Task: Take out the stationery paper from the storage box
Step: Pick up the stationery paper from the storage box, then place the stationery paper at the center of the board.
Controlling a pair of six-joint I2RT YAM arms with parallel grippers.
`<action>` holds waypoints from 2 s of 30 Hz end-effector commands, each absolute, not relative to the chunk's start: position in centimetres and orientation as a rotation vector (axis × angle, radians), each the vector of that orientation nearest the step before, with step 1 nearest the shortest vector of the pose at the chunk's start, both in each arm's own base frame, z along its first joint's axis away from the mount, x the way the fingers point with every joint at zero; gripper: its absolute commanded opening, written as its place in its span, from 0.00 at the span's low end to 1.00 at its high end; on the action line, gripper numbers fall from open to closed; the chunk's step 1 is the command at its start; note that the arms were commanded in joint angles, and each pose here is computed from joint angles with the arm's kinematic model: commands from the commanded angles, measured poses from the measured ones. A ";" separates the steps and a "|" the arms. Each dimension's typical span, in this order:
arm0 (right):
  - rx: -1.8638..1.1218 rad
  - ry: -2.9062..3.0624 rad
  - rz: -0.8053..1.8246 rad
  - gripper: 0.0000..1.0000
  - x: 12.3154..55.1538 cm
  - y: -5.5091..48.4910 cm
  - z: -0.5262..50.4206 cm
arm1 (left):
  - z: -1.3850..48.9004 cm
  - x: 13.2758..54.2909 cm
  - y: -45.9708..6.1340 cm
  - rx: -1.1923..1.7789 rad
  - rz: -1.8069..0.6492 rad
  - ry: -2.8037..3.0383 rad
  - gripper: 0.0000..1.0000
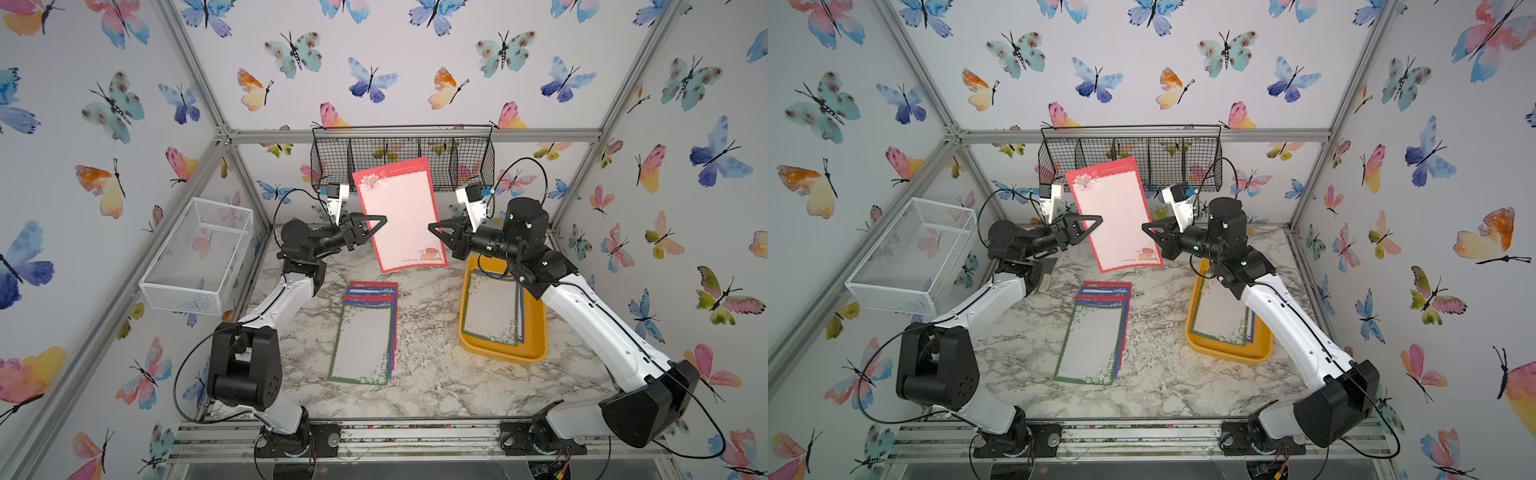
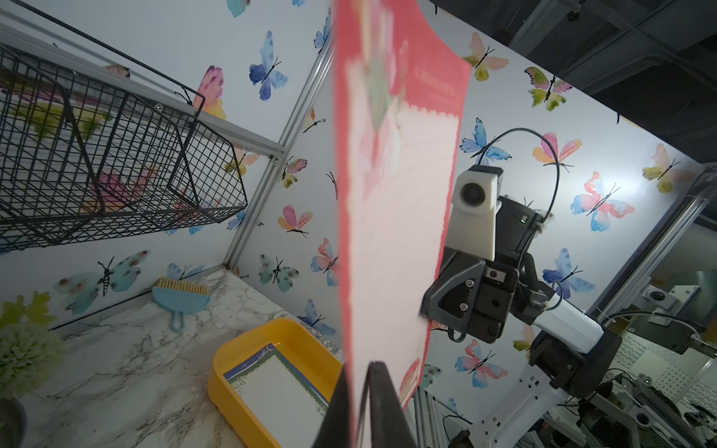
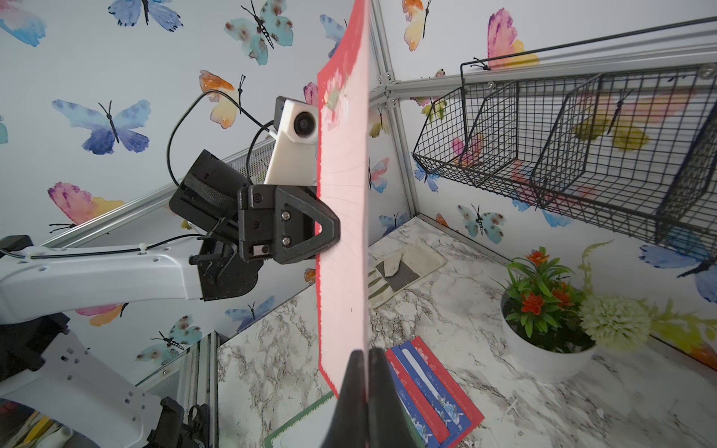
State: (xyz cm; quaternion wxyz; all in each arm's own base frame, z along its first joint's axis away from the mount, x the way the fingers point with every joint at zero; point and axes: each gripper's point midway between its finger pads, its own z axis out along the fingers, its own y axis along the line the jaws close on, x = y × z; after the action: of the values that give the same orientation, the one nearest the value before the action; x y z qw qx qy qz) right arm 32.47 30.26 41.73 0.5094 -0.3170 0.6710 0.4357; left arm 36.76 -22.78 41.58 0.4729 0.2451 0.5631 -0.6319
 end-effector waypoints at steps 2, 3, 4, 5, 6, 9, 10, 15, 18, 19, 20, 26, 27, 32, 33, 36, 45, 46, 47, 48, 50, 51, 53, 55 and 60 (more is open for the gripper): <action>-0.759 1.592 1.061 0.02 32.0 30.1 42.3 | 41.7 36.0 -23.0 0.657 -1.546 1.351 0.04; -0.754 1.596 1.060 0.02 32.0 30.0 42.2 | 41.8 35.9 -23.0 0.657 -1.545 1.350 0.03; -0.747 1.599 1.057 0.04 32.1 29.9 42.1 | 41.9 35.8 -23.0 0.662 -1.543 1.347 0.01; -0.739 1.604 1.051 0.06 32.1 29.8 42.1 | 41.9 35.8 -23.0 0.662 -1.544 1.347 0.00; -0.728 1.607 1.046 0.08 32.2 29.7 42.1 | 41.9 35.8 -23.0 0.662 -1.544 1.347 0.00; -0.702 1.614 1.031 0.25 32.2 29.3 42.1 | 42.0 35.8 -22.9 0.664 -1.545 1.347 0.00; -0.691 1.615 1.023 0.31 32.2 29.1 42.2 | 42.0 35.8 -23.0 0.663 -1.548 1.348 0.00; -0.621 1.653 0.938 0.49 32.6 27.6 42.9 | 41.0 36.0 -23.2 0.665 -1.547 1.426 0.00; -0.581 1.709 0.838 0.54 33.0 26.3 42.5 | 39.5 36.6 -23.1 0.640 -1.460 1.549 0.00; -0.569 1.730 0.808 0.54 33.1 25.8 42.2 | 39.2 36.4 -22.9 0.644 -1.409 1.581 0.00; -0.569 1.742 0.790 0.55 33.1 25.6 42.0 | 39.2 36.2 -22.7 0.653 -1.363 1.603 0.00; -0.604 1.777 0.799 0.56 31.8 25.3 40.5 | 36.5 33.8 -21.5 0.633 -1.286 1.852 0.00; -0.617 1.781 0.813 0.57 31.4 25.4 40.2 | 35.3 33.6 -21.3 0.606 -1.303 1.915 0.00; -0.650 1.787 0.845 0.57 30.7 25.7 39.2 | 29.9 32.0 -20.7 0.498 -1.359 2.144 0.00; -0.655 1.786 0.854 0.57 30.5 25.7 39.0 | 28.8 31.8 -20.5 0.475 -1.347 2.186 0.00; -0.667 1.781 0.876 0.57 30.1 25.9 38.6 | 25.7 31.1 -19.6 0.413 -1.301 2.302 0.00; -0.696 1.783 0.907 0.56 29.3 26.1 38.2 | 17.3 28.5 -17.4 0.229 -1.254 2.632 0.01; -0.696 1.784 0.909 0.56 29.2 26.1 38.2 | 16.7 28.3 -17.1 0.214 -1.233 2.651 0.01; -0.697 1.784 0.909 0.56 29.1 26.0 38.1 | 16.2 28.0 -16.9 0.204 -1.216 2.667 0.01; -0.696 1.785 0.908 0.56 29.1 26.0 38.0 | 15.8 27.8 -16.7 0.196 -1.201 2.680 0.01; -0.694 1.791 0.905 0.52 29.0 25.9 37.6 | 14.8 27.6 -16.1 0.169 -1.173 2.709 0.01; -0.694 1.796 0.906 0.50 28.9 25.9 37.4 | 14.2 27.4 -15.8 0.151 -1.152 2.734 0.01; -0.692 1.811 0.908 0.48 28.9 25.8 36.9 | 13.3 27.1 -15.6 0.134 -1.140 2.761 0.00; -0.690 1.826 0.909 0.47 28.8 25.8 36.4 | 12.7 26.9 -15.5 0.121 -1.138 2.781 0.00; -0.690 1.847 0.912 0.46 28.7 25.8 35.6 | 11.4 26.7 -14.6 0.079 -1.093 2.820 0.00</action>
State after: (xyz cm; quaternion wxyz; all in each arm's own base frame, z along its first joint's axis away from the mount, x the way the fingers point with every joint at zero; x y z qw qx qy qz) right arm 29.13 25.78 35.49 0.4672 -0.2770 0.7551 0.3672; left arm 26.97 -15.60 12.64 0.0693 0.0352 0.9208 -0.3823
